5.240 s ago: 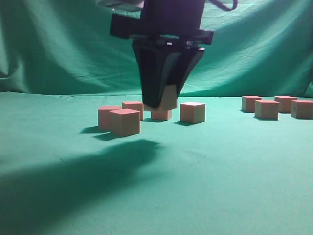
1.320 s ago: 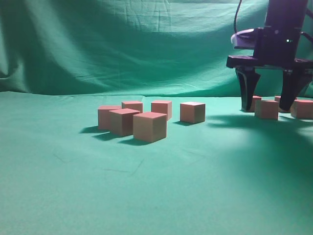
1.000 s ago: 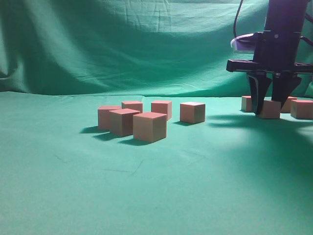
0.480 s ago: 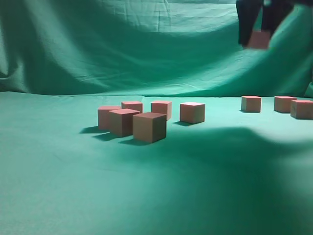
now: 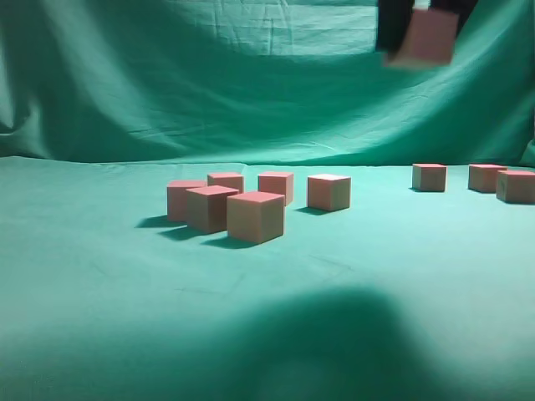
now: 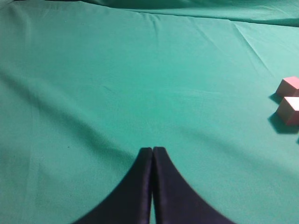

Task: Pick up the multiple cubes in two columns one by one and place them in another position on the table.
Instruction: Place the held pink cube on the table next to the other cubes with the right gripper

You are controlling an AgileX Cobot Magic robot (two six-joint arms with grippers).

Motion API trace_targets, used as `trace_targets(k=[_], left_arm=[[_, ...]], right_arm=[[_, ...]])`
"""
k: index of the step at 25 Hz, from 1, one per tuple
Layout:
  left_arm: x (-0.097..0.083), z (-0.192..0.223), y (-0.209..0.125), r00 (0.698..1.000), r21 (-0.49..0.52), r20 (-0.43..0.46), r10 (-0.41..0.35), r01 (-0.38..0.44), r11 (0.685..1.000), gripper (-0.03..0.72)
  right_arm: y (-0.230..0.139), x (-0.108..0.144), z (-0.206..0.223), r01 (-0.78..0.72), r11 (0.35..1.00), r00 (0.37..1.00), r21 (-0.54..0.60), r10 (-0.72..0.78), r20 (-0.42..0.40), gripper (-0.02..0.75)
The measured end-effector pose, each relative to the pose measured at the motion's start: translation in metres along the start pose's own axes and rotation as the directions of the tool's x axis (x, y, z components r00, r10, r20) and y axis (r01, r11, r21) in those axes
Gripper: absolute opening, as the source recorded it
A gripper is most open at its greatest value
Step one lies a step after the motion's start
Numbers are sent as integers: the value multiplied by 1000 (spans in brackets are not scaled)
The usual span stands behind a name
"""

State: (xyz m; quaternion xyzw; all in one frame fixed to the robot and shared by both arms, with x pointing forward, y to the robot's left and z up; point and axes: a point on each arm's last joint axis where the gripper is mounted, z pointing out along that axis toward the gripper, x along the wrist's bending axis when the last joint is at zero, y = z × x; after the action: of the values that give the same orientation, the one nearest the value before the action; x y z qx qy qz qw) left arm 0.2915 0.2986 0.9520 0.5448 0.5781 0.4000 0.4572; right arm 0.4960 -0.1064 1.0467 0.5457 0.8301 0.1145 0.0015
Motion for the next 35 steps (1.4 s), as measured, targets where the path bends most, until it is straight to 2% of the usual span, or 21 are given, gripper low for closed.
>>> trace_targets(k=[5, 9, 16, 24, 35], left_arm=[[0, 0, 0, 1000, 0, 0, 0, 0, 1000, 0], [0, 0, 0, 1000, 0, 0, 0, 0, 1000, 0], [0, 0, 0, 1000, 0, 0, 0, 0, 1000, 0], [0, 0, 0, 1000, 0, 0, 0, 0, 1000, 0], [0, 0, 0, 1000, 0, 0, 0, 0, 1000, 0]], right_arm=[[-22, 38, 38, 64, 998, 997, -23, -65, -30, 254], [-19, 52, 58, 94, 994, 995, -48, -96, -38, 254], [-11, 54, 92, 101, 994, 995, -45, -102, -23, 254], [-6, 50, 101, 98, 992, 995, -78, -95, 40, 254], [-7, 48, 114, 89, 995, 995, -39, -87, 58, 254]])
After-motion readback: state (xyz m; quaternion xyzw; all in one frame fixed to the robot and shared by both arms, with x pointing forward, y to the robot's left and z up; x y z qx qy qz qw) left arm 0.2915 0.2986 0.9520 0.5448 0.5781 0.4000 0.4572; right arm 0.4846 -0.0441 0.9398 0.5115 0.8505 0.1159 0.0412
